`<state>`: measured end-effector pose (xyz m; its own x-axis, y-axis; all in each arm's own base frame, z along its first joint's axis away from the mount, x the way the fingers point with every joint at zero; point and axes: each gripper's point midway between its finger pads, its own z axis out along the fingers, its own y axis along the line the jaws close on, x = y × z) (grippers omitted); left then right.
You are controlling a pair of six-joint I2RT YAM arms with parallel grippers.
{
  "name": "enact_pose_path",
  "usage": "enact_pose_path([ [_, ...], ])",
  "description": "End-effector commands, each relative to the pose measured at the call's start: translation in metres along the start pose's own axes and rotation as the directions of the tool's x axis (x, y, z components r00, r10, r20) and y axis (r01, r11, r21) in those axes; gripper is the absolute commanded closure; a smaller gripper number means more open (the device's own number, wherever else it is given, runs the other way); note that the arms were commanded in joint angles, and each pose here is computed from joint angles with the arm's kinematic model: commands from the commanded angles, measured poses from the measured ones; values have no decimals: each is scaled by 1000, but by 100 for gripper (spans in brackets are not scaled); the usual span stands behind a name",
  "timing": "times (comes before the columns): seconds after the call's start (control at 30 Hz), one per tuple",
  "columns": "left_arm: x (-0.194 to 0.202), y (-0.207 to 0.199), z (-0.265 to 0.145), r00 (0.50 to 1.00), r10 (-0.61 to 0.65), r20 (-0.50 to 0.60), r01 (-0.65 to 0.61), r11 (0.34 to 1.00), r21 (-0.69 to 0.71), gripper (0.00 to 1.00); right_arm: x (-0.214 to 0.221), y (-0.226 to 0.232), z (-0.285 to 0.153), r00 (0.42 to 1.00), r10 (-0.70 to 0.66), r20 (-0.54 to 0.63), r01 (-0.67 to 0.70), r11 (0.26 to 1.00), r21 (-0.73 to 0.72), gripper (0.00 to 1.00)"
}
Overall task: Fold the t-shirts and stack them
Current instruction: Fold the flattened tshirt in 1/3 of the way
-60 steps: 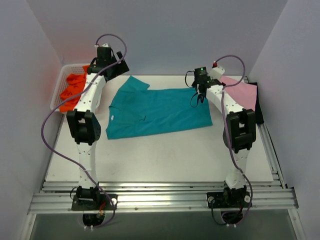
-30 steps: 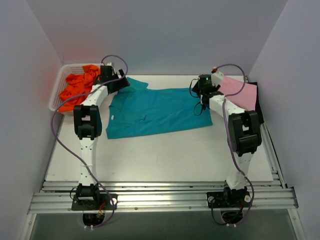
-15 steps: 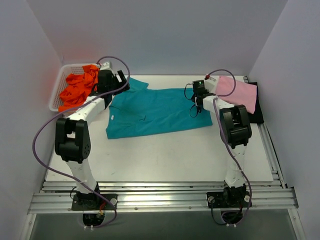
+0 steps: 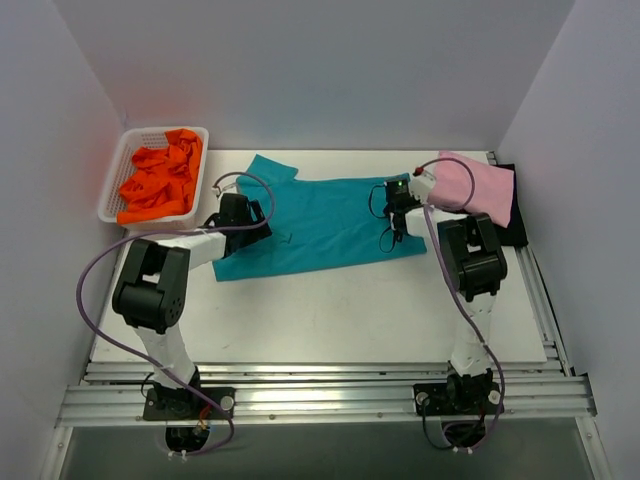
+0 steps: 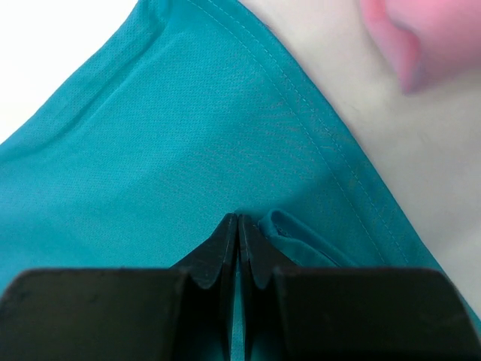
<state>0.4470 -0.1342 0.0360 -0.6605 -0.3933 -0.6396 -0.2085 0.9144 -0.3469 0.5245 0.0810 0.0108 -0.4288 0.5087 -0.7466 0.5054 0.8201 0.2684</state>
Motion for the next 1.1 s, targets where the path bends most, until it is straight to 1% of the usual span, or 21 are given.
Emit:
enact_pose_path([
  [0.0,18,20,-8,999,-37,2,37,995,-95,13,42,-51,-21,994,-62,-92,74,988,139,100],
  [0.03,26,26,-7,999,-42,-14,40,993,-113,14,50,-60,-26,992,-66,-106,82,985,152,100],
  [0.1,43,38,-6,998,-55,-41,49,989,-142,16,51,-68,-35,992,-59,-107,78,980,182,100],
  [0.2,67,43,-10,994,-67,-88,53,988,-144,19,60,-85,-49,990,-61,-131,94,961,261,100],
  [0.27,75,39,-16,994,-56,-90,43,989,-141,20,73,-89,-64,986,-83,-146,120,955,270,100],
  [0.3,80,40,-19,994,-58,-97,43,988,-149,20,71,-86,-74,987,-92,-134,125,957,264,100],
  [0.33,81,40,-26,994,-57,-89,43,987,-153,20,69,-88,-79,991,-89,-101,114,953,282,100],
  [0.37,81,41,-29,996,-60,-70,47,985,-168,20,74,-91,-88,988,-109,-107,136,946,295,100],
  [0.4,93,44,-36,994,-46,-101,26,981,-190,20,75,-99,-96,986,-118,-115,149,937,315,100],
  [0.47,97,44,-48,994,-58,-88,40,980,-197,19,77,-108,-104,988,-103,-118,138,931,339,100],
  [0.57,106,39,-67,995,-57,-83,41,982,-183,18,84,-127,-115,985,-103,-138,149,911,384,100],
  [0.6,112,35,-74,995,-39,-93,22,984,-177,18,86,-131,-119,984,-111,-138,158,904,396,100],
  [0.63,110,31,-84,996,-38,-78,24,986,-167,17,88,-137,-123,983,-119,-138,166,896,412,100],
  [0.7,114,35,-97,998,-27,-61,14,979,-202,16,81,-146,-135,988,-122,-99,154,875,458,100],
  [0.73,111,26,-108,999,-21,-42,13,984,-178,16,80,-153,-140,988,-123,-93,152,867,475,100],
  [0.8,110,29,-121,1000,-15,-23,10,979,-201,16,78,-153,-147,993,-84,-78,111,874,473,100],
  [0.9,97,24,-144,999,-23,27,28,983,-183,14,70,-150,-161,997,-63,-50,79,871,484,100],
  [0.93,85,20,-154,997,-32,68,43,986,-158,14,69,-145,-167,997,-73,-39,83,874,478,100],
  [1.0,67,15,-167,993,-32,113,49,988,-149,13,54,-133,-179,998,-66,4,56,885,462,100],
  [1.03,53,11,-175,987,-39,156,60,989,-134,12,48,-127,-184,997,-72,28,51,891,451,95],
  [1.07,44,7,-180,985,-19,174,41,991,-125,11,35,-116,-192,997,-56,56,27,903,428,90],
])
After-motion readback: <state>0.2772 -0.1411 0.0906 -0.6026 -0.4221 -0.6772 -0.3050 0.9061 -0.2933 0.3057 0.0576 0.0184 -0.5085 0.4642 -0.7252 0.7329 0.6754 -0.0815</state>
